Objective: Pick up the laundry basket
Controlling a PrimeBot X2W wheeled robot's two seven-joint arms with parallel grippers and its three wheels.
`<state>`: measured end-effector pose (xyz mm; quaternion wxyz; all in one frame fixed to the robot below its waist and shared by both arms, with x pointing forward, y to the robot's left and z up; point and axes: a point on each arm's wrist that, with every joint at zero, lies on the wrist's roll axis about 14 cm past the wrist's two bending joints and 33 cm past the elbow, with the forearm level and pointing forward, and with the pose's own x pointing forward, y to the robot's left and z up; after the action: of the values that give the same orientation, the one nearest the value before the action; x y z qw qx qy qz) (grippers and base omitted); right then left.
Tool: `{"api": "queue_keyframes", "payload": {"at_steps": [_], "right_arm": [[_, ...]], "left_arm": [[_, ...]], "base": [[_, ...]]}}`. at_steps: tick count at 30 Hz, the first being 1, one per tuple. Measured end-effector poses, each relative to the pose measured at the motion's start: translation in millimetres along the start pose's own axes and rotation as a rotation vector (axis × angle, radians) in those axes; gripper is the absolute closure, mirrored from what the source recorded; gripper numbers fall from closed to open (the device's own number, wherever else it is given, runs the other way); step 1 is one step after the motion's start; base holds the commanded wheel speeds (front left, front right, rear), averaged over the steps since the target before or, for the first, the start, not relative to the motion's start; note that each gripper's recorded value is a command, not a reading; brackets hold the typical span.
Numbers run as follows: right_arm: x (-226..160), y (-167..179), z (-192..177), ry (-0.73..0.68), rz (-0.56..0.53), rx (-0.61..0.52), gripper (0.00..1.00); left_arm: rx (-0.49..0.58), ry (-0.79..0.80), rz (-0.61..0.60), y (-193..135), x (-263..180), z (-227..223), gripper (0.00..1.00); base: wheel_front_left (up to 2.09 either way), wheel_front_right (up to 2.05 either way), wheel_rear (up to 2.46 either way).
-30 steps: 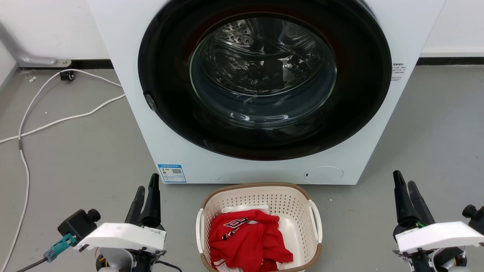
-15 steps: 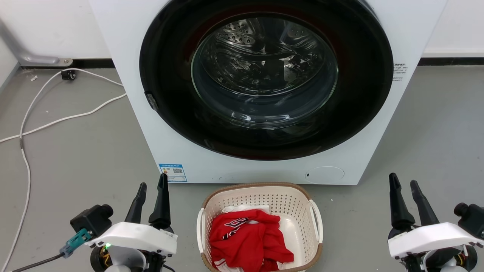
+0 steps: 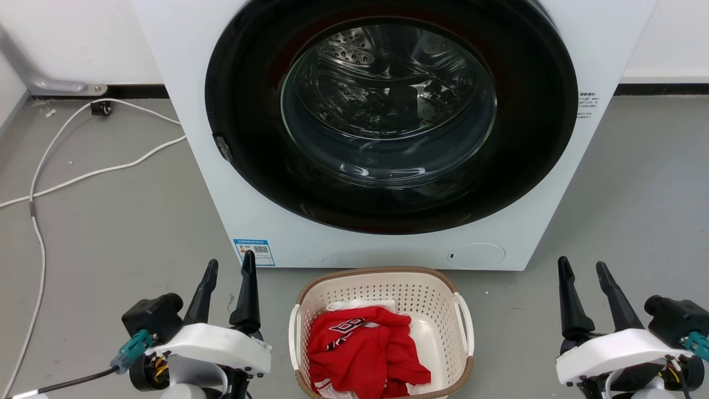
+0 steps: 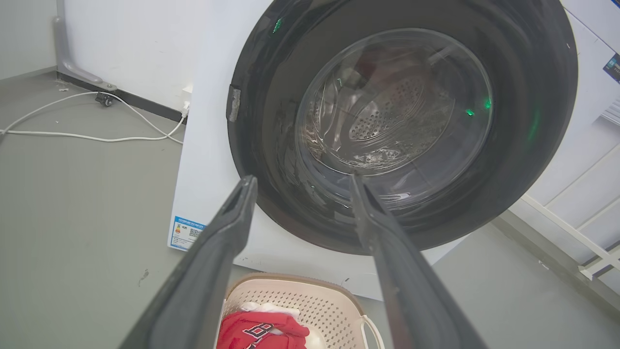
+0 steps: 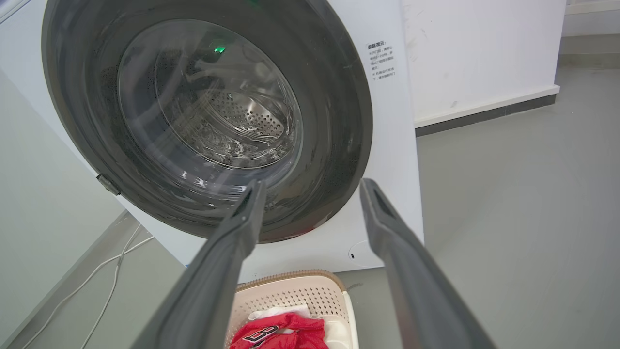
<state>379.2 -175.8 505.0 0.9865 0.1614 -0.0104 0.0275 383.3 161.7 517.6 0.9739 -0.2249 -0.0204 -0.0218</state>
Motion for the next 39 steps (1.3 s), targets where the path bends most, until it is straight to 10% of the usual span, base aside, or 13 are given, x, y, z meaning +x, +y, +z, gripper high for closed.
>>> {"api": "queue_keyframes", "payload": {"at_steps": [39], "right_arm": [[1.4,15.3,-9.8,0.005,0.092,-0.372,0.00]], "left_arm": [[0.362,-0.043,-0.057,-11.8,0.2,-1.5,0.00]], "base": [[0.00,0.00,0.00]]}}
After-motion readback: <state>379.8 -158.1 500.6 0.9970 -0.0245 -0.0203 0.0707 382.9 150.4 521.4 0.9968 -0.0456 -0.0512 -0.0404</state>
